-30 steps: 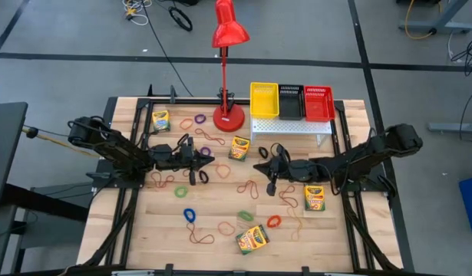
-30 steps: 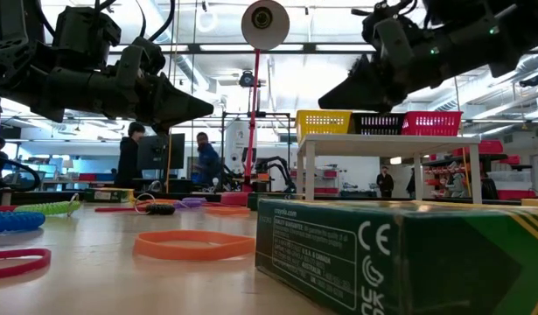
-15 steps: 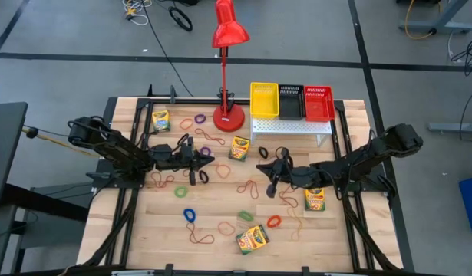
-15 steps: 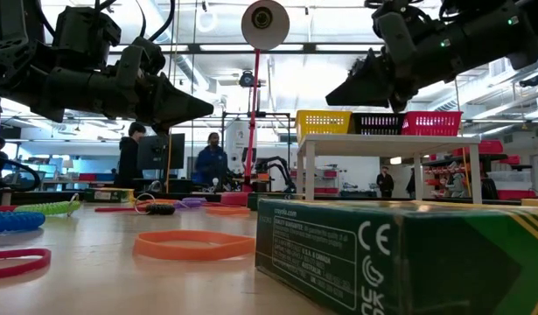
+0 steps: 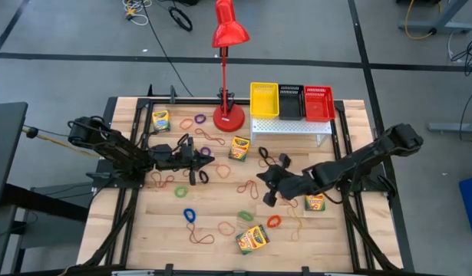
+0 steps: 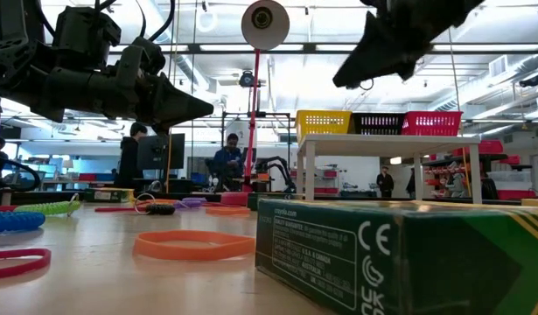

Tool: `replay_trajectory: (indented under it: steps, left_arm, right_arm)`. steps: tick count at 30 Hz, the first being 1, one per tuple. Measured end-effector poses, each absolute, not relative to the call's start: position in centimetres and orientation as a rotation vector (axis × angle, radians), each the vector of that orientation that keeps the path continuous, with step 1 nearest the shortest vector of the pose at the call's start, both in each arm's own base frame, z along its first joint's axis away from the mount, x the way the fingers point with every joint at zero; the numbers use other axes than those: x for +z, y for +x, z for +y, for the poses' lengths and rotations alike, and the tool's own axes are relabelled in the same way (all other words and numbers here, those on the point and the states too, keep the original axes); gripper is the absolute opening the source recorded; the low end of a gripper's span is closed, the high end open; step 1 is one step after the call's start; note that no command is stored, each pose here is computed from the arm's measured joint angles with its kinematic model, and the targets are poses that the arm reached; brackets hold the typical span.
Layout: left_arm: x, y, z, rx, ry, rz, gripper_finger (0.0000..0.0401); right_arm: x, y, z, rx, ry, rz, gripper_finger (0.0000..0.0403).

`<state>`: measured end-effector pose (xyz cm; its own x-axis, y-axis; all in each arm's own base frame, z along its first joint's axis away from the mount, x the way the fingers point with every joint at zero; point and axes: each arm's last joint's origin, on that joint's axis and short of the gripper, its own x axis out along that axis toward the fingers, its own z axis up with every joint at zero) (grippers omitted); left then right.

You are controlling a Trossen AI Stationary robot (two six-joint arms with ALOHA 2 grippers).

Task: Pick & Place Office Desk Supplies
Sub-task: Put the yellow rubber band into the black bin on the shelf

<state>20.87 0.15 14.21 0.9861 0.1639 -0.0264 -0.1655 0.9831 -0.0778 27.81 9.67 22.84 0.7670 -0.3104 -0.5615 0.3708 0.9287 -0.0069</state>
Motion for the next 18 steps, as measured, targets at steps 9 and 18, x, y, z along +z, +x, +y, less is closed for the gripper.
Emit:
replay_trajectory:
  steps: [9, 18]
  left_arm:
    - [14.2, 20.9, 0.1, 0.165, -0.080, 0.019, 0.0014]
    - [14.2, 20.9, 0.1, 0.165, -0.080, 0.020, 0.0014]
  right_arm:
    - [19.7, 28.5, 10.4, -0.392, 0.217, 0.740, 0.0064]
    - [19.3, 28.0, 9.9, -0.402, 0.308, 0.824, 0.0143]
